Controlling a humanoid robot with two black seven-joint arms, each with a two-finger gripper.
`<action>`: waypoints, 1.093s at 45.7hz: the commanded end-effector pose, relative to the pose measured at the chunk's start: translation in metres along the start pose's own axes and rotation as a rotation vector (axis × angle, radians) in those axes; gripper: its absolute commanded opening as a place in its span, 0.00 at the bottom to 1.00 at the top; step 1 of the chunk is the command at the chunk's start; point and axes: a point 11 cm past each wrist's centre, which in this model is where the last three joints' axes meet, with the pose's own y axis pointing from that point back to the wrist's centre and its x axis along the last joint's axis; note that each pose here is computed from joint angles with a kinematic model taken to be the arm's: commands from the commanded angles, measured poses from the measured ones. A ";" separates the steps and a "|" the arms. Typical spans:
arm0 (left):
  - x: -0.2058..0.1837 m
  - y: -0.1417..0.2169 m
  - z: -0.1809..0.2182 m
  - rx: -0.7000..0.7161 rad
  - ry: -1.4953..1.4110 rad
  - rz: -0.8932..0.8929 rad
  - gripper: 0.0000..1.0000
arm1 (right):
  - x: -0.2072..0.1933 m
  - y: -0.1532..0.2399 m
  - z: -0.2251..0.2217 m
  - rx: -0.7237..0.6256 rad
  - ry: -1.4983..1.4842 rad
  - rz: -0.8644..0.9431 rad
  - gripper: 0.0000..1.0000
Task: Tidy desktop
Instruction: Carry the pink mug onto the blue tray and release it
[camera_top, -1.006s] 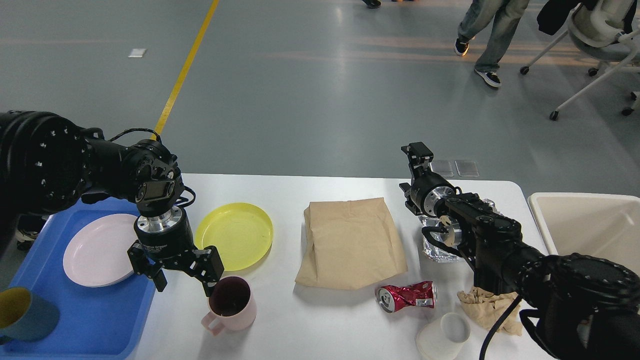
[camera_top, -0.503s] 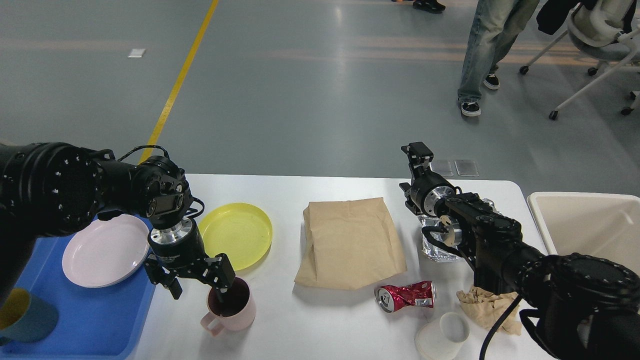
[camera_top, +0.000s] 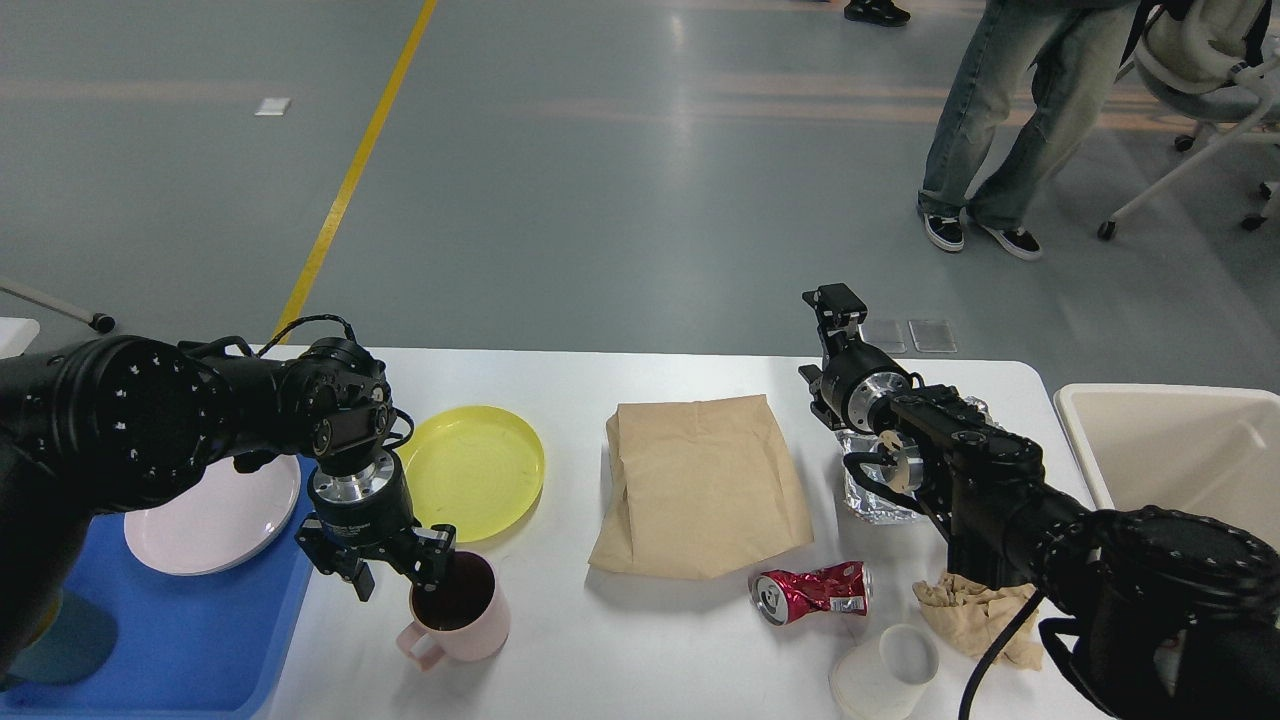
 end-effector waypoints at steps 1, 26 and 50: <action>-0.001 -0.002 0.006 -0.028 0.003 -0.010 0.41 | 0.000 0.000 0.000 0.000 0.000 0.000 1.00; 0.004 0.007 0.017 -0.096 0.017 0.009 0.00 | 0.000 0.000 0.000 0.000 0.000 0.000 1.00; 0.028 0.097 -0.059 -0.156 0.192 0.205 0.00 | 0.000 0.000 0.001 -0.002 0.000 0.000 1.00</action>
